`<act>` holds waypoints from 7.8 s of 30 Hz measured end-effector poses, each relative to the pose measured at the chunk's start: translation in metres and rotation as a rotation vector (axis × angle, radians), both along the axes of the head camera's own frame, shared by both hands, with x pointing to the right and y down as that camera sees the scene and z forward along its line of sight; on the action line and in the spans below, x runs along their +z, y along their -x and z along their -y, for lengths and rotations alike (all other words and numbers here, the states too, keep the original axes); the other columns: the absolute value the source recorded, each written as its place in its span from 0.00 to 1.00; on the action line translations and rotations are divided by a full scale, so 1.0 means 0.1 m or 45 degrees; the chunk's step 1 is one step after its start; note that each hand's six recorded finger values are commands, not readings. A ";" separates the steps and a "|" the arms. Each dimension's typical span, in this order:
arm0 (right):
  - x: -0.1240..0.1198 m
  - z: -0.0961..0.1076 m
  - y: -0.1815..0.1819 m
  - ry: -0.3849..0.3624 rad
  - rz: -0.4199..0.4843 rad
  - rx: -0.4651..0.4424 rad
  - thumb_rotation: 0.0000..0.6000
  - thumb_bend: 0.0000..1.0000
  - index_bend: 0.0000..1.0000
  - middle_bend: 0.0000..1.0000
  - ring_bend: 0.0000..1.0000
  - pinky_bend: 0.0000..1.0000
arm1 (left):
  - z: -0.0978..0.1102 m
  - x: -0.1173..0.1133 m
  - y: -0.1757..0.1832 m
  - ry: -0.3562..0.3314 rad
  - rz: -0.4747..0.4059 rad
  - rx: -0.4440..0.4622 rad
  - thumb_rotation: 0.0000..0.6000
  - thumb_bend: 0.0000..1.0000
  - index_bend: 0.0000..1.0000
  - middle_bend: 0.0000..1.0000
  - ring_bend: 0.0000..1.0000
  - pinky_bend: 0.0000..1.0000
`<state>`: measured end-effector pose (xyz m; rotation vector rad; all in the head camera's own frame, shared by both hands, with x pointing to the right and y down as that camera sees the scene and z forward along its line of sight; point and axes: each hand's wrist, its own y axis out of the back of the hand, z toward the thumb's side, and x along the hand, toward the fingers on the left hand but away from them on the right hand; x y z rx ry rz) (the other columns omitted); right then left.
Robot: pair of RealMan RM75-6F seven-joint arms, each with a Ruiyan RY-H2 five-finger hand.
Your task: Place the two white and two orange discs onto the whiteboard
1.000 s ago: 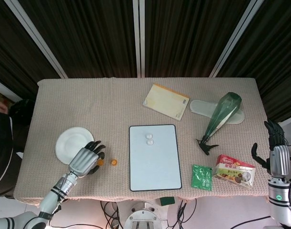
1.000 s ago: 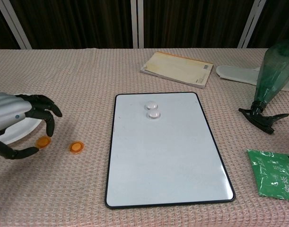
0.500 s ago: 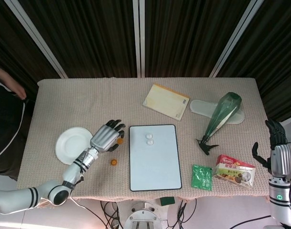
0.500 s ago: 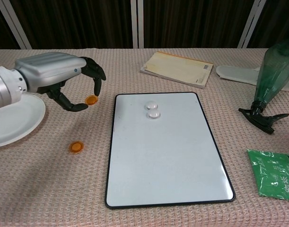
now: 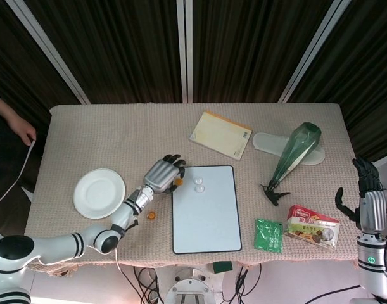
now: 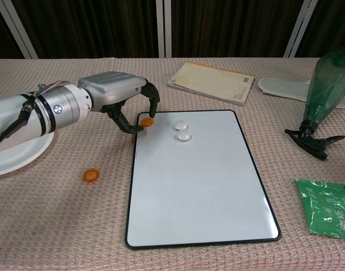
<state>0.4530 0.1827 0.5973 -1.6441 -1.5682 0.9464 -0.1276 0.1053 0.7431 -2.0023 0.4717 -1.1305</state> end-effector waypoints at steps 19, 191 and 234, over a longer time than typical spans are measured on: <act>0.01 -0.01 -0.07 0.004 -0.001 0.019 1.00 0.59 0.08 0.01 0.00 0.00 | 0.02 0.16 -0.24 -0.028 0.004 0.030 1.00 0.33 0.51 0.21 0.09 0.18; 0.04 0.01 -0.03 0.027 -0.022 0.007 1.00 0.59 0.08 0.01 0.00 0.00 | -0.12 0.11 -0.35 -0.004 -0.038 0.166 1.00 0.31 0.51 0.19 0.08 0.17; 0.07 0.01 -0.03 0.042 -0.027 0.006 1.00 0.61 0.08 0.01 0.00 0.00 | -0.18 0.11 -0.28 -0.007 -0.015 0.185 1.00 0.31 0.33 0.18 0.08 0.17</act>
